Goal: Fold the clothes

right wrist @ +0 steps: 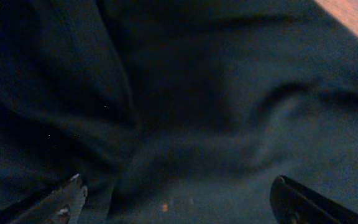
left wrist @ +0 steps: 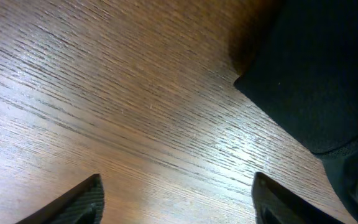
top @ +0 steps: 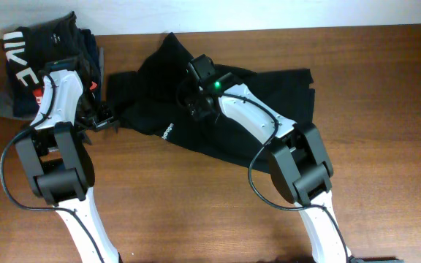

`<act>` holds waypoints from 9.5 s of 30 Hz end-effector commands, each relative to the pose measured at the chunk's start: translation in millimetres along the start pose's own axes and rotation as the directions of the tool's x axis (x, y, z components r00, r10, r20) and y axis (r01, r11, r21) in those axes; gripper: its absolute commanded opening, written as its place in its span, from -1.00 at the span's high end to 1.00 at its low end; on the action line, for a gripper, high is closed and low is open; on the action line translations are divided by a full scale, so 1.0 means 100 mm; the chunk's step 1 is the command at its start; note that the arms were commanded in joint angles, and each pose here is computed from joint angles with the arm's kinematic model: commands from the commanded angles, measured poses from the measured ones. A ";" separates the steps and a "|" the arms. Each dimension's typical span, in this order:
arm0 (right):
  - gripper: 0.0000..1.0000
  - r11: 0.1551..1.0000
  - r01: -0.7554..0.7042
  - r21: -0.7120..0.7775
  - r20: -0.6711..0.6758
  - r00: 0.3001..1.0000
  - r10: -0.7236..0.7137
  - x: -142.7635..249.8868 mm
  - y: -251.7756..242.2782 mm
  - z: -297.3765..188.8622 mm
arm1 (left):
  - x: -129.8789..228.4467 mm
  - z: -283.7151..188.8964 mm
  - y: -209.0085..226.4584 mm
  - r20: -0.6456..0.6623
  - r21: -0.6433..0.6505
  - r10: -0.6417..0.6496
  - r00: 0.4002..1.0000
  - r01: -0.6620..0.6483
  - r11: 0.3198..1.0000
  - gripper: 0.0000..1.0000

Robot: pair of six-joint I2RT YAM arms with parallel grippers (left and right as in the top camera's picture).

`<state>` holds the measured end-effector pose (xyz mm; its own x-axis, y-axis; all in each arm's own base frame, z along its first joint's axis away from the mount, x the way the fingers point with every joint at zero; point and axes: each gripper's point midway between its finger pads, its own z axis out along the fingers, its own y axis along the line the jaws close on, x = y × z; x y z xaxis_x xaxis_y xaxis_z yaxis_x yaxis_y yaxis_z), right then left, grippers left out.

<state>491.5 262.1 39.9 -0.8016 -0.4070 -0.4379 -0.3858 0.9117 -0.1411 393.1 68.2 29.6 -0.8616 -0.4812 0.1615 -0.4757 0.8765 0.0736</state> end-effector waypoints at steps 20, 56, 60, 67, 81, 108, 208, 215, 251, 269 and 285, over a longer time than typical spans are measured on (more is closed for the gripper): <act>-0.57 0.928 -0.341 -0.152 -0.363 0.892 0.268 0.70 -0.59 -2.01 | 0.43 -1.17 -0.95 0.304 0.130 0.342 0.889 -0.394 0.910 0.67; 0.92 0.763 -0.630 0.144 -0.694 0.486 0.531 2.68 -0.85 -0.75 | 0.25 0.18 -1.21 0.063 0.020 0.419 0.906 -0.421 0.907 0.84; 0.92 0.741 -0.652 0.161 -0.688 0.464 0.558 2.78 -0.95 -0.69 | 0.18 0.17 -0.95 0.060 -0.122 0.367 0.928 -0.358 0.926 0.82; 0.90 0.724 -0.671 0.162 -0.677 0.458 0.576 2.85 -1.03 -0.63 | 0.14 0.16 -0.73 0.041 -0.146 0.302 0.952 -0.293 0.945 0.82; 0.90 0.725 -0.670 0.158 -0.657 0.477 0.584 2.83 -1.08 -0.57 | 0.13 0.12 -0.64 0.031 -0.106 0.268 0.963 -0.264 0.959 1.00; 0.87 0.730 -0.665 0.160 -0.636 0.496 0.591 2.80 -1.12 -0.53 | -0.14 -0.14 -1.22 0.253 0.040 0.341 0.905 -0.362 0.931 0.99; -0.98 0.831 -0.513 -0.216 0.028 0.847 0.531 0.70 -2.93 -1.23 | -0.50 -1.13 -2.18 0.647 0.163 0.326 0.689 -0.543 0.824 -0.87; -0.98 0.899 -0.430 -0.086 0.089 0.895 0.436 0.51 -2.91 -1.18 | -0.90 -0.88 -2.45 0.683 0.137 0.347 0.643 -0.579 0.804 -0.89; -0.98 0.897 -0.441 -0.037 0.025 0.897 0.442 0.69 -2.92 -1.16 | -1.14 -0.41 -2.78 0.714 0.234 0.331 0.617 -0.656 0.718 -0.39; -0.97 0.902 -0.428 0.055 0.229 0.885 0.406 0.31 -3.35 -1.01 | -1.04 -0.01 -2.69 0.624 0.249 0.375 0.685 -0.630 0.736 0.73; -0.98 0.915 -0.404 0.021 0.267 0.884 0.384 0.29 -3.43 0.10 | -0.87 0.16 -2.56 0.531 0.254 0.411 0.741 -0.602 0.757 0.98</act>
<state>600.2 -59.0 67.6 -0.7436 0.0073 -0.6685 -0.0144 0.9995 0.0270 598.4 -115.7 6.7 -0.9013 -0.0116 -0.4331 0.1276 0.9482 -0.2910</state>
